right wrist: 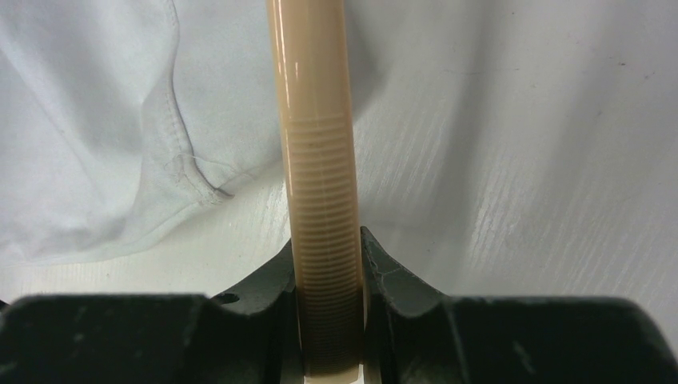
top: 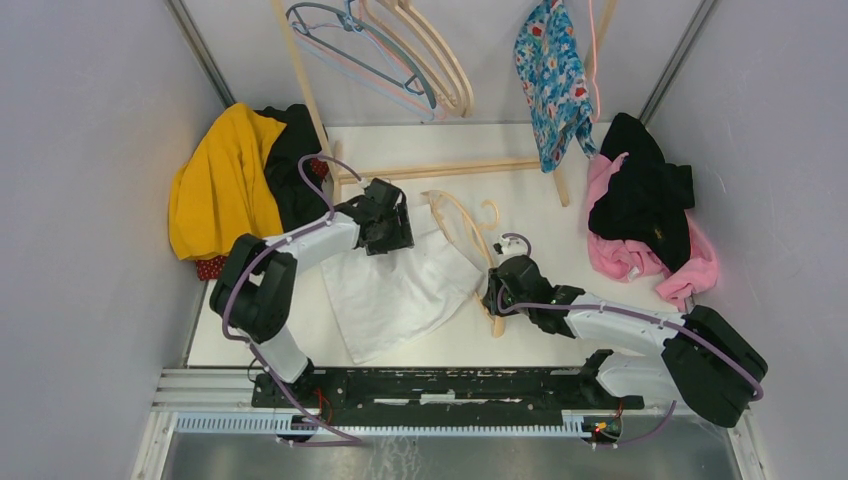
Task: Place the skirt on the hanger
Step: Hang the skirt on the hanger.
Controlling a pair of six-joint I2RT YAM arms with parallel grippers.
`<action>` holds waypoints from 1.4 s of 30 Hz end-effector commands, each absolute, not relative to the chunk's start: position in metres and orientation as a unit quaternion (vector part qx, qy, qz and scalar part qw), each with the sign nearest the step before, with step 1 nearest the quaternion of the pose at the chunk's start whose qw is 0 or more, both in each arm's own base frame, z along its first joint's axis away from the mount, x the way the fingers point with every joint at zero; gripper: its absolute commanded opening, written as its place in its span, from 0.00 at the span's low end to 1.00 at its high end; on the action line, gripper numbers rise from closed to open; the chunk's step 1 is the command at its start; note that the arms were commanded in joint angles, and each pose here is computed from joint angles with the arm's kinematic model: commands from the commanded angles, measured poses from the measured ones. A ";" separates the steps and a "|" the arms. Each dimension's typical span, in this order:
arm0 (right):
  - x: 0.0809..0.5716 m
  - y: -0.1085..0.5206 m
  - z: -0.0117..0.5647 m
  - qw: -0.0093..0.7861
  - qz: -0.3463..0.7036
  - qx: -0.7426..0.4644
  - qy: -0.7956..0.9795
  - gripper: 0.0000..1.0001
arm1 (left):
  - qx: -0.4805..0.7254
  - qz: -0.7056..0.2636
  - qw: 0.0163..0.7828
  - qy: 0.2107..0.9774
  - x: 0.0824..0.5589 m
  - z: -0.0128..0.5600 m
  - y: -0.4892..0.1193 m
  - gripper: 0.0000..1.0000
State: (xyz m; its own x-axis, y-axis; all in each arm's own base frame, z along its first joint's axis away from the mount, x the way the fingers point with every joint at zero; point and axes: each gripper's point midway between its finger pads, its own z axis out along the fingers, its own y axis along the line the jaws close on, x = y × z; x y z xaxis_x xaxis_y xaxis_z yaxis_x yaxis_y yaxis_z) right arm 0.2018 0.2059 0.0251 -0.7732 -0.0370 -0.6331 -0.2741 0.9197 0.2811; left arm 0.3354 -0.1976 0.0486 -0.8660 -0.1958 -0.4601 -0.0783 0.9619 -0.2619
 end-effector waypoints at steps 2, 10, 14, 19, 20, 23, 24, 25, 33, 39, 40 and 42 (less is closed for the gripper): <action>0.204 0.211 0.025 0.329 0.186 -0.089 0.922 0.01 | -0.058 -0.107 0.262 0.957 0.330 0.056 -0.210 0.71; 0.205 0.209 0.025 0.330 0.178 -0.091 0.923 0.01 | -0.050 -0.107 0.305 0.945 0.327 0.099 -0.226 0.71; 0.204 0.208 0.028 0.333 0.180 -0.093 0.921 0.01 | -0.028 -0.122 0.337 0.933 0.335 0.124 -0.240 0.75; 0.203 0.207 0.030 0.336 0.182 -0.094 0.920 0.01 | 0.067 -0.127 0.372 0.917 0.352 0.126 -0.260 0.82; 0.203 0.207 0.031 0.336 0.181 -0.095 0.919 0.01 | 0.082 -0.129 0.377 0.914 0.353 0.125 -0.261 0.83; 0.203 0.208 0.031 0.335 0.184 -0.096 0.919 0.01 | 0.121 -0.127 0.384 0.907 0.355 0.117 -0.263 0.83; 0.203 0.208 0.032 0.336 0.186 -0.096 0.918 0.01 | 0.129 -0.122 0.381 0.907 0.356 0.114 -0.262 0.83; 0.203 0.208 0.033 0.337 0.186 -0.095 0.918 0.01 | 0.136 -0.118 0.379 0.908 0.356 0.109 -0.262 0.83; 0.202 0.210 0.034 0.335 0.191 -0.099 0.917 0.01 | 0.177 -0.129 0.353 0.909 0.354 0.066 -0.272 0.80; 0.202 0.212 0.035 0.335 0.194 -0.100 0.917 0.01 | 0.189 -0.117 0.357 0.907 0.360 0.053 -0.273 0.79; 0.202 0.212 0.035 0.334 0.194 -0.101 0.917 0.01 | 0.191 -0.114 0.358 0.907 0.361 0.053 -0.273 0.78; 0.202 0.212 0.035 0.334 0.195 -0.101 0.917 0.01 | 0.193 -0.105 0.361 0.906 0.363 0.052 -0.271 0.78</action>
State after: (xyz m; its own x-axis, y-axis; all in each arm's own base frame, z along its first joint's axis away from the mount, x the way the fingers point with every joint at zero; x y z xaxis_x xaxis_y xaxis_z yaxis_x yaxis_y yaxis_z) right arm 0.2005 0.2055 0.0260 -0.7718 -0.0488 -0.6339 -0.2859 0.9172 0.2775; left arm 0.3445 -0.2641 0.0389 -0.7435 0.2407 -0.6240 0.3775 0.9212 -0.0945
